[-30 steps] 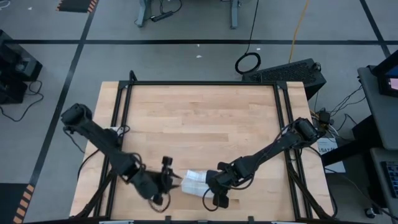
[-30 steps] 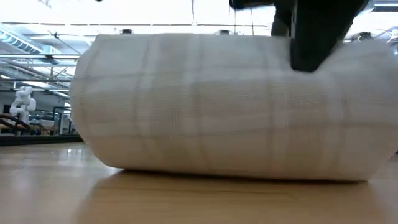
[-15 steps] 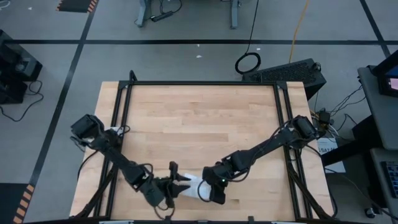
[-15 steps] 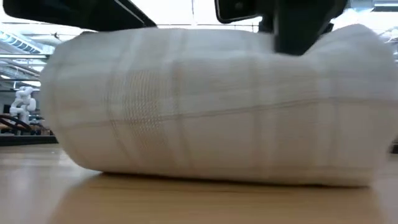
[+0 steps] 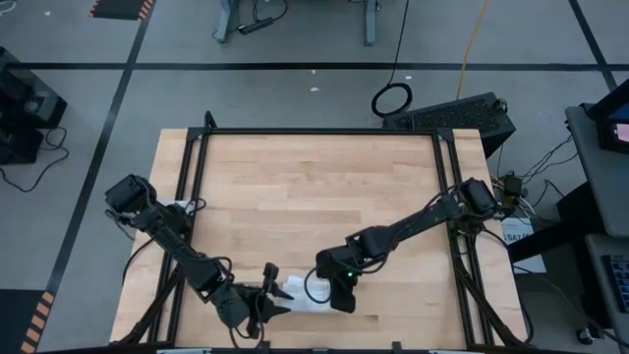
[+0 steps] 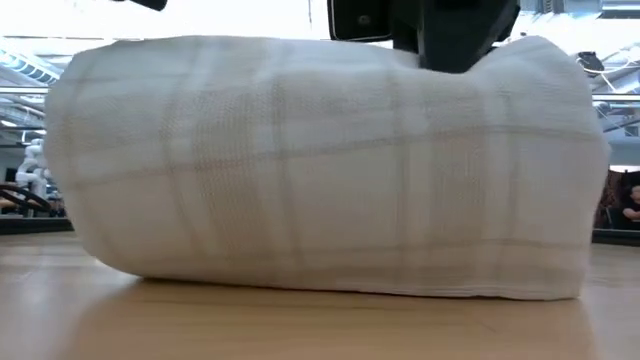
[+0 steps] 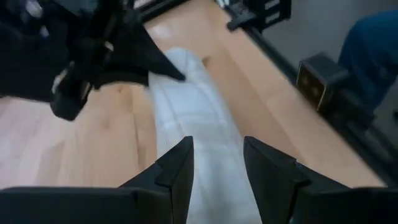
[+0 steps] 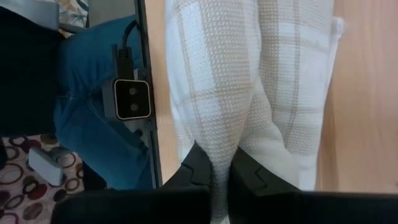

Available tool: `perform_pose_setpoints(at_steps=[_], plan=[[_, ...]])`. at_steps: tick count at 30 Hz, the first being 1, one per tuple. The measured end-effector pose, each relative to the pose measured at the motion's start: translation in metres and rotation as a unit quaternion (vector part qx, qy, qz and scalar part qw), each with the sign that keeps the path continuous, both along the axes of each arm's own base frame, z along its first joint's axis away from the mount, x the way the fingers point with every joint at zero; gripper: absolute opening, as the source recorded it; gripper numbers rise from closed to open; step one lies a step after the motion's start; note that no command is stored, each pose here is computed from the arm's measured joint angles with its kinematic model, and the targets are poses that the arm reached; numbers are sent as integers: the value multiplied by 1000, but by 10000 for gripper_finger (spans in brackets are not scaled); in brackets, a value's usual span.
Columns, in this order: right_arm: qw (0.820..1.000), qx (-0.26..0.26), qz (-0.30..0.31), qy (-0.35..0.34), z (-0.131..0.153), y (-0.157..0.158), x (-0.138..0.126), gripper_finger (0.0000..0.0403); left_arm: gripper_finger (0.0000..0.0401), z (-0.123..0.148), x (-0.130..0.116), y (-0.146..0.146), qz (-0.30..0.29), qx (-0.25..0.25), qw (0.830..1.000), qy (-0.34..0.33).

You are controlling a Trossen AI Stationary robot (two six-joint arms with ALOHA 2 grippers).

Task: Roll towel
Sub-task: Roll the white kitchen towel

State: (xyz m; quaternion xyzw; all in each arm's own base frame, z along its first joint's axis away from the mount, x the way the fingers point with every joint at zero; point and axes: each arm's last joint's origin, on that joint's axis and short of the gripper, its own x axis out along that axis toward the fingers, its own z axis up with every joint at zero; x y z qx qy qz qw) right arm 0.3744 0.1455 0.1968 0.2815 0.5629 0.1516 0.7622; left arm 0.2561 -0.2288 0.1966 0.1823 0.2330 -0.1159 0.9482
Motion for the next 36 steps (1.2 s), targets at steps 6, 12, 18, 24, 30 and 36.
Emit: perform_pose_setpoints(at_steps=[6,12,18,24,30,36], plan=[[999,31,-14,-22,-12,-7,5,4,146,-13,8,8,35,24,999,13],[998,36,-40,-32,-20,-6,4,4,146,-29,22,17,47,-3,998,46],[997,57,-46,-38,-31,-4,0,4,146,-51,32,23,61,4,996,70],[996,70,-34,-39,-42,-5,-7,15,132,-59,43,34,69,0,994,84],[997,59,-19,-52,-43,-6,-7,66,86,-60,57,55,51,-60,989,122],[997,9,-22,-67,-32,-8,-9,124,46,-60,68,76,46,-107,982,147]])
